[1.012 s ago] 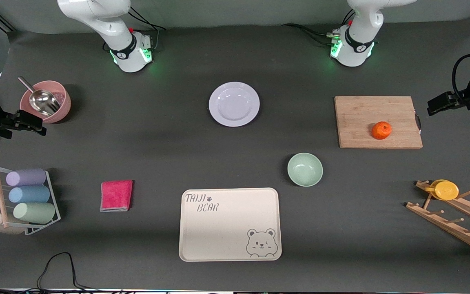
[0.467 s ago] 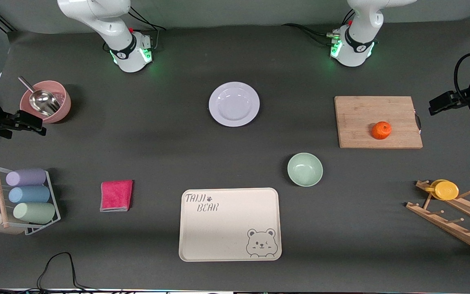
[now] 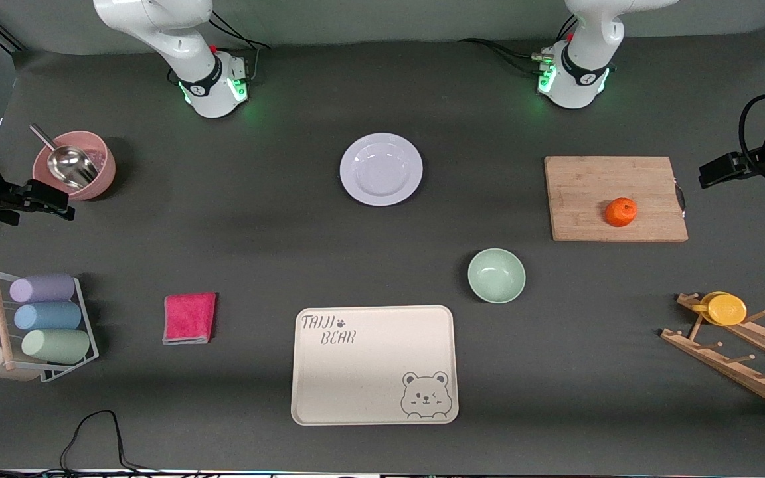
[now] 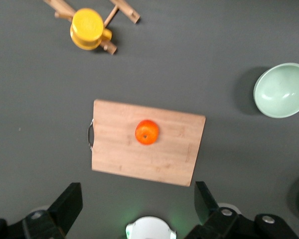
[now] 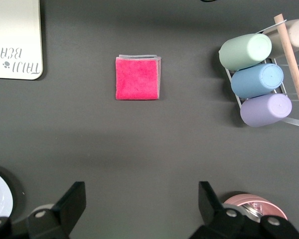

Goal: Place orange and plate with both arms
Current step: 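Move the left gripper toward the orange and the right gripper toward the plate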

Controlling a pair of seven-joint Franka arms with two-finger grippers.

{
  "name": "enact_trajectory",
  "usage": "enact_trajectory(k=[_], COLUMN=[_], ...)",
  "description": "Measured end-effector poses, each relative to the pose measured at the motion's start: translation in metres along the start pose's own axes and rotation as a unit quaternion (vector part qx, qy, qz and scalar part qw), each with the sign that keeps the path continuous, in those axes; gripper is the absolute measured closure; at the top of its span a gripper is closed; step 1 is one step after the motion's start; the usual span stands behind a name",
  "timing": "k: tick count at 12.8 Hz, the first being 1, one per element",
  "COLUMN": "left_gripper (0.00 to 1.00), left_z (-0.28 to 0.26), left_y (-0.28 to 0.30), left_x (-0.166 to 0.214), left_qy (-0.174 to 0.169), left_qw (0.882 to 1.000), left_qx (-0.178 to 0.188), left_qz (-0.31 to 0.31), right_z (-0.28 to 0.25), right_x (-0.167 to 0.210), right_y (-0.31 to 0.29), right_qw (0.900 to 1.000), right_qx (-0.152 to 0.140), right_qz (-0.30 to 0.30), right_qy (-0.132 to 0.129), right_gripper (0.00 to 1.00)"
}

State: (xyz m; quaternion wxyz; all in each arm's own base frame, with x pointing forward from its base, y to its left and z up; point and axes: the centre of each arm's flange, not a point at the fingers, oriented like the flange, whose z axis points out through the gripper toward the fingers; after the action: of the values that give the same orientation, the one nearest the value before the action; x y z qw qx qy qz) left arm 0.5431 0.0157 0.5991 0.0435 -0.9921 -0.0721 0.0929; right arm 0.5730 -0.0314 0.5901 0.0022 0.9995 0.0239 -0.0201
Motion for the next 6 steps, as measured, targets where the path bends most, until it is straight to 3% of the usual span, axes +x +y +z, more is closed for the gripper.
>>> enact_trajectory(k=[2, 6], left_gripper=[0.0, 0.0], left_z=[-0.005, -0.016], left_y=[-0.02, -0.045], left_x=[-0.013, -0.059], left_qy=[-0.021, -0.025], left_qw=[1.0, 0.999], left_qx=[0.0, -0.002], left_qz=[-0.016, -0.037], right_z=[-0.001, -0.011], right_x=[-0.009, -0.039], right_y=[-0.004, -0.047], right_qw=[1.0, 1.0], right_qx=[0.003, 0.008], right_qz=[-0.002, 0.019], right_qy=[-0.002, 0.002], right_gripper=[0.0, 0.0])
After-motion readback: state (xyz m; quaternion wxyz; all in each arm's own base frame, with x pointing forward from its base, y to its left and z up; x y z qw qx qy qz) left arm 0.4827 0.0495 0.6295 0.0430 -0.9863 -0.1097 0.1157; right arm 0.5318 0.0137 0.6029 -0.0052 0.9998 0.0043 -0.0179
